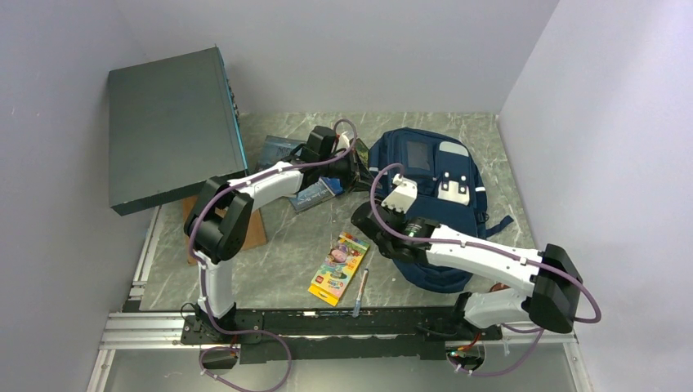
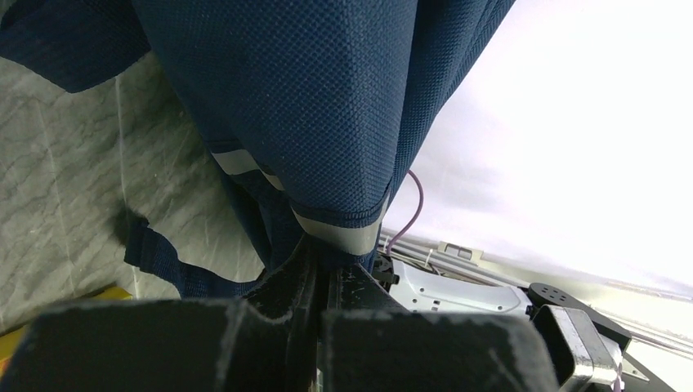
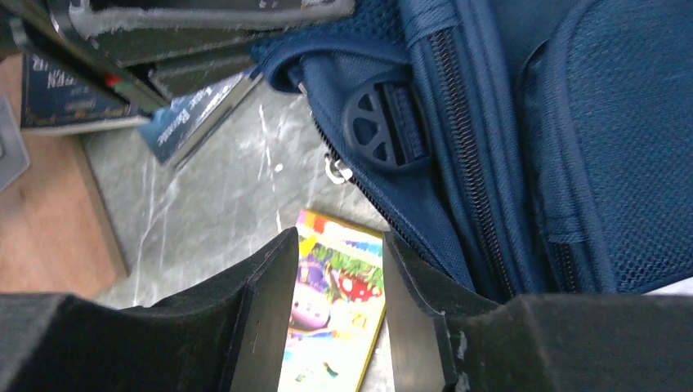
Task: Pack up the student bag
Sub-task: Unzip the student bag at the center of the board.
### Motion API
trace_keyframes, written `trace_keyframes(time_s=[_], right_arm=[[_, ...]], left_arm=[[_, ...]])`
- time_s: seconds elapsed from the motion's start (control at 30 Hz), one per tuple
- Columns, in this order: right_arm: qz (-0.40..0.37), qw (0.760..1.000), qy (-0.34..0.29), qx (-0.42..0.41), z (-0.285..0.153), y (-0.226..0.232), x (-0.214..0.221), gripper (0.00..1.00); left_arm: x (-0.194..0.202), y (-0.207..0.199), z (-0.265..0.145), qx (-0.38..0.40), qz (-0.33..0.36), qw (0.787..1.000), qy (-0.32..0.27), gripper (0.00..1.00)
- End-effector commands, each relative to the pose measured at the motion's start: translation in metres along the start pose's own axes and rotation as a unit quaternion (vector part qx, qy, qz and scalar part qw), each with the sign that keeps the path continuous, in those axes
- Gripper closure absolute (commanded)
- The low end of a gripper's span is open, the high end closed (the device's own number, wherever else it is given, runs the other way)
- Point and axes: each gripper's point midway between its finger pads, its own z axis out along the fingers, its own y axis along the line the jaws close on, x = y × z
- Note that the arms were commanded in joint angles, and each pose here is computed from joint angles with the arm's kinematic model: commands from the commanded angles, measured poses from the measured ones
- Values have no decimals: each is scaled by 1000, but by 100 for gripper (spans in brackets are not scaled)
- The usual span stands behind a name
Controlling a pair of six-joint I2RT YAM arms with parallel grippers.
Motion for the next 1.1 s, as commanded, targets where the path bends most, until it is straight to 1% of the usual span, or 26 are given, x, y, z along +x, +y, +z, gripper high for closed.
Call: trace_keyframes(time_s=[0.0, 0.23, 0.33, 0.5, 0.63, 0.83, 1.0, 1.07], right_arm=[[29, 992, -113, 49, 1, -10, -44, 55], [29, 981, -180, 72, 4, -16, -64, 53], [16, 978, -196, 74, 8, -13, -68, 51], [14, 974, -209, 88, 10, -16, -75, 49], [32, 967, -219, 124, 12, -29, -75, 51], [13, 949, -244, 199, 5, -53, -79, 52], [2, 937, -253, 241, 3, -63, -78, 58], [-10, 936, -249, 248, 2, -64, -79, 65]], left_arm=[[22, -58, -17, 63, 28, 997, 46, 100], [26, -53, -11, 62, 16, 996, 60, 100], [29, -49, -9, 61, 10, 996, 67, 100], [32, -50, -8, 57, 15, 996, 69, 100], [33, -52, -9, 58, 17, 996, 70, 100], [34, -51, -9, 39, 29, 997, 66, 100], [34, -52, -10, 37, 34, 997, 65, 100], [33, -52, -10, 32, 39, 997, 62, 100]])
